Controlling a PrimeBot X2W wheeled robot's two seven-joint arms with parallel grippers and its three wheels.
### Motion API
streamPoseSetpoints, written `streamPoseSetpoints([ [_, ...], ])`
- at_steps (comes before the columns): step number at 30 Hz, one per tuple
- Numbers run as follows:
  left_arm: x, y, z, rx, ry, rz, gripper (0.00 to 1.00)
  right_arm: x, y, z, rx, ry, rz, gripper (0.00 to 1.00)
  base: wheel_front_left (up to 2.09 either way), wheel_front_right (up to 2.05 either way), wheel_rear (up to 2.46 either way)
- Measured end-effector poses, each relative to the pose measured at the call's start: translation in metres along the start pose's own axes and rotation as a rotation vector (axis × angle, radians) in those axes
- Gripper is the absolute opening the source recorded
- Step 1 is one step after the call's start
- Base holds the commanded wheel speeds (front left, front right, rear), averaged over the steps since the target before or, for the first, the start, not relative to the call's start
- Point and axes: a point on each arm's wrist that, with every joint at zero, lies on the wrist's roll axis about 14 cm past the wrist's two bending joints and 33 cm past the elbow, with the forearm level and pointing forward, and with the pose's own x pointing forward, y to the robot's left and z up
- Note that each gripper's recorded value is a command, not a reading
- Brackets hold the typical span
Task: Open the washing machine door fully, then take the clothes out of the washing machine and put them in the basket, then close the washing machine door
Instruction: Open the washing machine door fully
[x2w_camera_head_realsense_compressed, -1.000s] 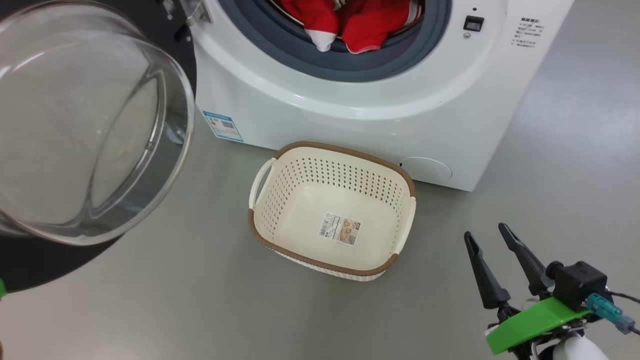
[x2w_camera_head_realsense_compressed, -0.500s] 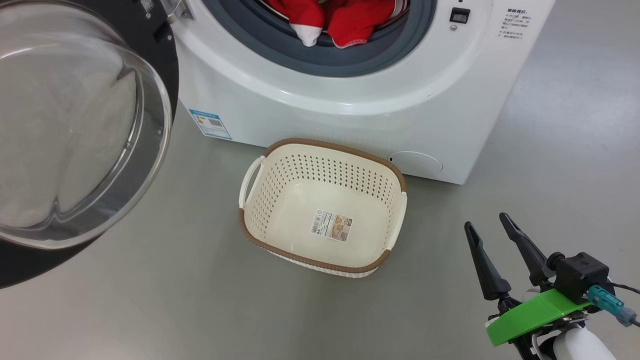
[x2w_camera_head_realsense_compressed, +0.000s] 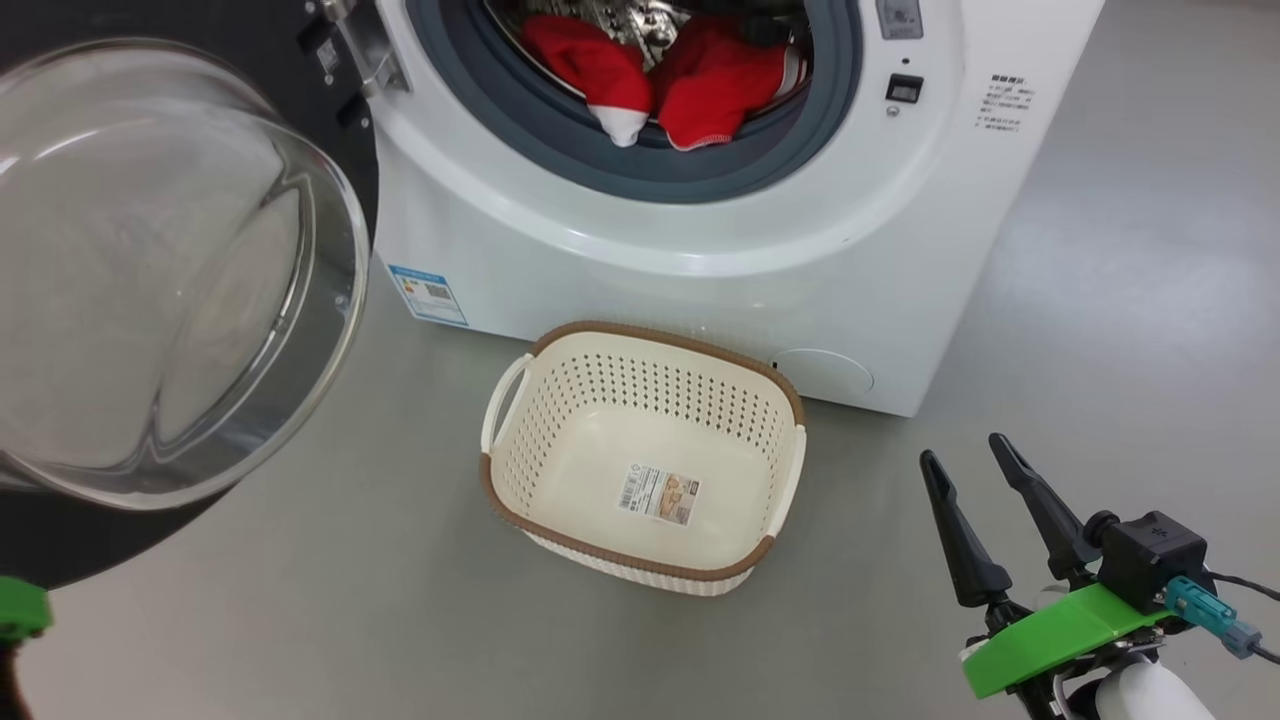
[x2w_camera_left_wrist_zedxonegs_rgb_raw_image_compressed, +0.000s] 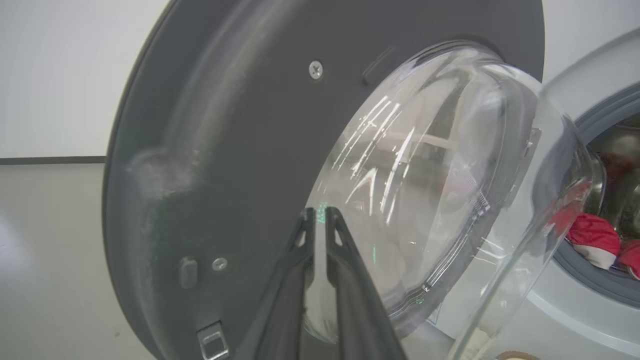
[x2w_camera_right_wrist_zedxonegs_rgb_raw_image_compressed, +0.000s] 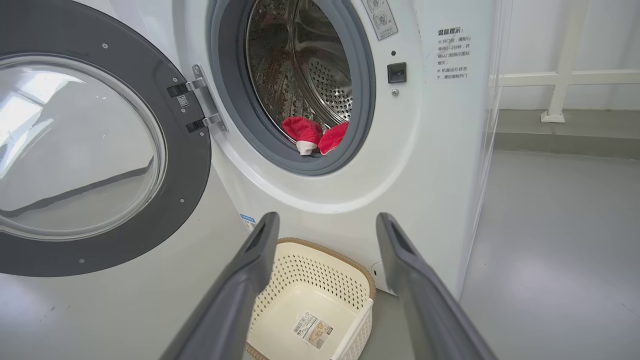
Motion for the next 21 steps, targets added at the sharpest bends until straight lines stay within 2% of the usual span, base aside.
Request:
streamPoseSetpoints([
  [3, -0.009, -0.006, 0.000, -0.031, -0.009, -0.019, 0.28, -0.002, 0.003, 0.005, -0.004, -0.010, 0.003, 1.00, 0.00, 0.00, 0.00],
  [5, -0.015, -0.009, 0.000, -0.031, -0.014, -0.039, 0.38, -0.006, 0.004, 0.005, -0.005, -0.011, 0.000, 1.00, 0.00, 0.00, 0.00],
  [6, -0.015, -0.009, 0.000, -0.031, -0.014, -0.039, 0.38, -0.006, 0.004, 0.005, -0.005, -0.011, 0.000, 1.00, 0.00, 0.00, 0.00],
  [8, -0.022, -0.018, -0.002, -0.040, -0.015, -0.069, 0.53, -0.012, 0.005, 0.004, 0.000, -0.008, -0.007, 1.00, 0.00, 0.00, 0.00],
  [9, -0.026, -0.023, -0.004, -0.043, -0.013, -0.087, 0.70, -0.014, 0.005, 0.003, 0.004, -0.007, -0.011, 1.00, 0.00, 0.00, 0.00],
  [10, -0.030, -0.028, -0.006, -0.043, -0.009, -0.104, 0.82, -0.016, 0.006, 0.004, 0.008, -0.009, -0.014, 1.00, 0.00, 0.00, 0.00],
  [11, -0.033, -0.032, -0.008, -0.040, -0.005, -0.120, 0.98, -0.017, 0.005, 0.005, 0.010, -0.013, -0.018, 1.00, 0.00, 0.00, 0.00],
  [15, -0.046, -0.046, -0.011, -0.040, -0.005, -0.181, 1.00, -0.022, 0.000, 0.011, 0.004, -0.030, -0.037, 1.00, 0.00, 0.00, 0.00],
  [21, -0.065, -0.085, -0.018, -0.058, 0.010, -0.310, 1.00, -0.037, -0.015, 0.018, 0.002, -0.050, -0.095, 1.00, 0.00, 0.00, 0.00],
])
